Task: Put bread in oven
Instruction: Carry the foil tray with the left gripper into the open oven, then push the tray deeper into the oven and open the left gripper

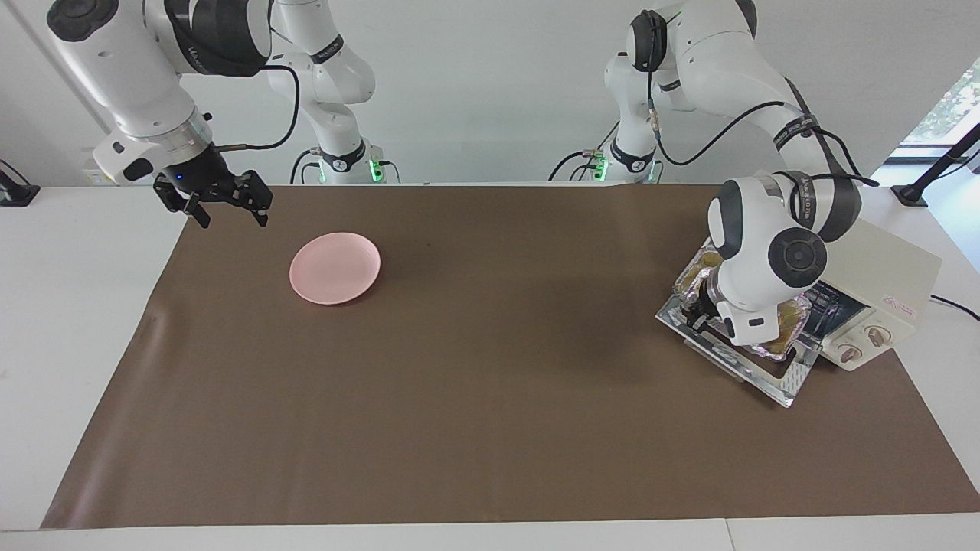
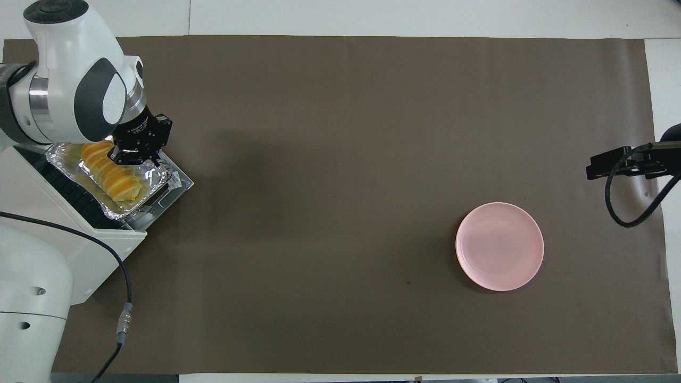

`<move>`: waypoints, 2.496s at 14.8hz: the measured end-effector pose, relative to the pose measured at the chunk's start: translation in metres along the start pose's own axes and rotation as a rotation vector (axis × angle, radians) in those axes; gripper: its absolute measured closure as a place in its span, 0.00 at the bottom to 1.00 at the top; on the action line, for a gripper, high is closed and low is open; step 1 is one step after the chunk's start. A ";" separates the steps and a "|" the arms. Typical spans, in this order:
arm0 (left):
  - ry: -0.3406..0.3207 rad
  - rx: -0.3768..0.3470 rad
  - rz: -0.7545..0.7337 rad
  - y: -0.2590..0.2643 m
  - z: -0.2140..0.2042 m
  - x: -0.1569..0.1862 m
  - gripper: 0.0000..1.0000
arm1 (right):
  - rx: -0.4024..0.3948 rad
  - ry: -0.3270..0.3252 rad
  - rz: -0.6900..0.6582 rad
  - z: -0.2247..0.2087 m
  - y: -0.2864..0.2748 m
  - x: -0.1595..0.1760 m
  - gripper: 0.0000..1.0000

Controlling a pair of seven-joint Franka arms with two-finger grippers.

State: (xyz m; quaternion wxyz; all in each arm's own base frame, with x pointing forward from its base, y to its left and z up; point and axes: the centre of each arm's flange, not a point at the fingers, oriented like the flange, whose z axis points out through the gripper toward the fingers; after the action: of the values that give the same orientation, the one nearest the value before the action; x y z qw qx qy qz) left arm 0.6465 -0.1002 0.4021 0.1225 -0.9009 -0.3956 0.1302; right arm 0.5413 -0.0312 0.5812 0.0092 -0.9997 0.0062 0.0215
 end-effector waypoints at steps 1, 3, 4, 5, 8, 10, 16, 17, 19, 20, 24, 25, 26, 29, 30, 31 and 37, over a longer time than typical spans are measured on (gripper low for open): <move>-0.001 0.001 -0.010 -0.006 0.000 0.004 0.98 | 0.000 0.000 0.000 0.000 0.000 0.000 0.00; 0.002 0.007 -0.013 -0.019 0.000 0.012 0.98 | 0.000 0.000 0.000 0.000 0.000 0.000 0.00; 0.009 0.017 -0.007 -0.026 0.001 0.015 0.98 | 0.000 0.000 0.000 0.000 0.000 0.000 0.00; 0.014 0.020 -0.003 -0.030 0.003 0.017 0.98 | 0.000 0.000 0.000 0.000 0.000 0.000 0.00; 0.016 0.018 -0.006 -0.038 0.011 0.020 0.98 | 0.000 0.000 0.000 0.000 0.000 0.000 0.00; 0.016 0.021 -0.006 -0.047 0.016 0.026 0.98 | 0.000 0.000 0.000 0.000 0.000 0.000 0.00; 0.020 0.017 0.009 -0.067 0.019 0.034 0.98 | 0.000 0.000 0.000 0.000 0.000 0.000 0.00; 0.018 0.015 0.009 -0.070 0.019 0.037 0.98 | 0.000 0.000 0.000 0.000 0.000 0.000 0.00; 0.014 0.011 0.008 -0.075 0.021 0.041 0.98 | 0.000 0.000 0.000 0.000 0.000 0.000 0.00; 0.013 0.007 0.007 -0.078 0.022 0.042 0.98 | 0.000 0.000 0.000 0.000 0.000 0.000 0.00; 0.010 -0.001 0.005 -0.083 0.028 0.043 0.98 | 0.000 0.000 0.000 0.000 0.000 0.000 0.00; 0.009 -0.003 0.005 -0.084 0.031 0.043 0.98 | 0.000 0.000 0.000 0.000 0.000 0.000 0.00; 0.010 -0.007 0.005 -0.085 0.034 0.043 0.98 | 0.000 0.000 0.000 0.000 0.000 0.000 0.00; 0.014 -0.015 0.005 -0.088 0.033 0.042 0.98 | 0.000 0.000 0.000 0.000 0.000 0.000 0.00; 0.014 -0.016 0.007 -0.089 0.033 0.042 0.98 | 0.000 0.000 0.000 0.000 0.000 0.000 0.00; 0.014 -0.017 0.017 -0.089 0.034 0.042 0.98 | 0.000 0.000 0.000 0.000 0.000 0.000 0.00; 0.024 -0.008 0.081 -0.090 0.034 0.043 0.51 | 0.000 0.000 0.000 0.000 0.000 0.000 0.00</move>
State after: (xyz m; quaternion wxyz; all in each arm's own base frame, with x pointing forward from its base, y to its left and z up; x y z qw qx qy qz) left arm 0.6024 -0.0053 0.3936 0.1183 -0.9180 -0.3580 0.1227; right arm 0.5413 -0.0312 0.5812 0.0092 -0.9997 0.0062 0.0215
